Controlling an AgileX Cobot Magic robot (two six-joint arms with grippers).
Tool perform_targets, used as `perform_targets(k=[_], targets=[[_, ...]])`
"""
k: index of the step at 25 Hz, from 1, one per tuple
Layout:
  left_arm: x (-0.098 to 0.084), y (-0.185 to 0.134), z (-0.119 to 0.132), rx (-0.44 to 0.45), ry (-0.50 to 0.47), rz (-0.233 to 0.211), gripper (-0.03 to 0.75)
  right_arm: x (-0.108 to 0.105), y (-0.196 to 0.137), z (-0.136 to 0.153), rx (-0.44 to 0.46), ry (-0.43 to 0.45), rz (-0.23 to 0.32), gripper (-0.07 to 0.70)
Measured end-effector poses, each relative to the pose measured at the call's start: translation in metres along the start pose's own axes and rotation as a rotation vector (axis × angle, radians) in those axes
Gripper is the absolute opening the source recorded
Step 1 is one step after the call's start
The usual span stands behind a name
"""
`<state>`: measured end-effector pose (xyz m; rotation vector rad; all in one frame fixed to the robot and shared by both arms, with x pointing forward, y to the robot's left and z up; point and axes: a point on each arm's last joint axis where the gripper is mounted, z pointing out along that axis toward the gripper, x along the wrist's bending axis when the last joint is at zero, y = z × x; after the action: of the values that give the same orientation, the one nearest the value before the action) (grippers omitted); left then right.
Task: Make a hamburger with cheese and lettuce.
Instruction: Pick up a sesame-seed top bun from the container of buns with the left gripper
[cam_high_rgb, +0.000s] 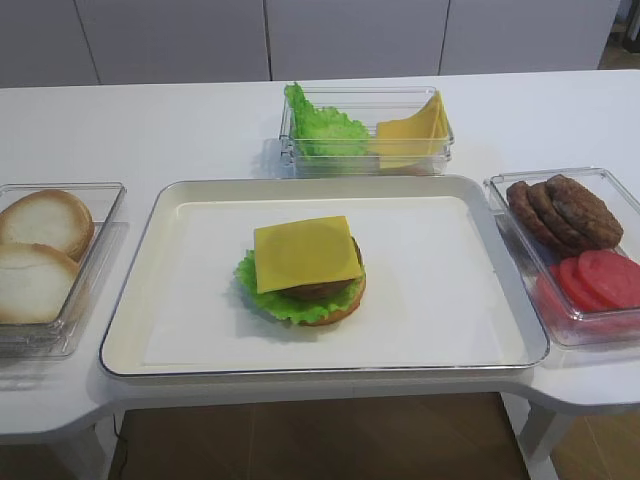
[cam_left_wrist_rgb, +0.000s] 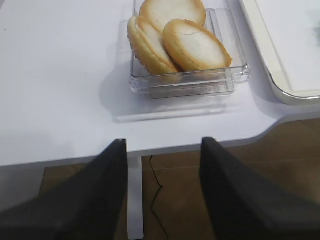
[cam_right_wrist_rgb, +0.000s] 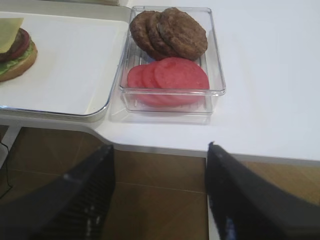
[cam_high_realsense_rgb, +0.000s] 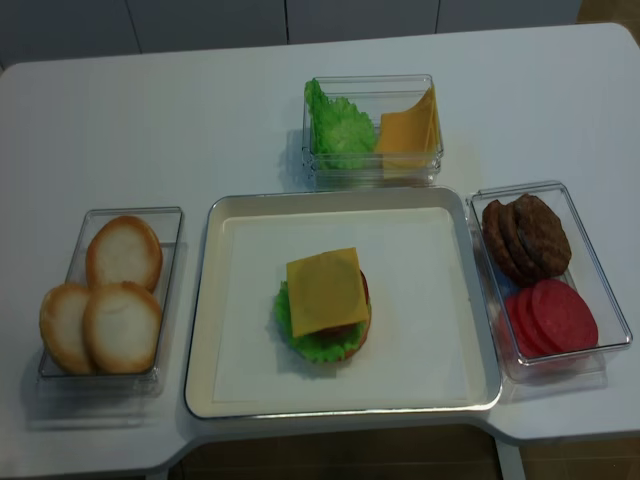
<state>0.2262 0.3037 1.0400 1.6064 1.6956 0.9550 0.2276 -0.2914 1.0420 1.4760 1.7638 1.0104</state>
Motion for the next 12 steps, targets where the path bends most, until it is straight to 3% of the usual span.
perform_targets(k=[12], targets=[[0.0, 0.0, 0.0, 0.0, 0.0, 0.0, 0.352, 0.0, 0.0, 0.0, 0.0, 0.0, 0.0, 0.445]])
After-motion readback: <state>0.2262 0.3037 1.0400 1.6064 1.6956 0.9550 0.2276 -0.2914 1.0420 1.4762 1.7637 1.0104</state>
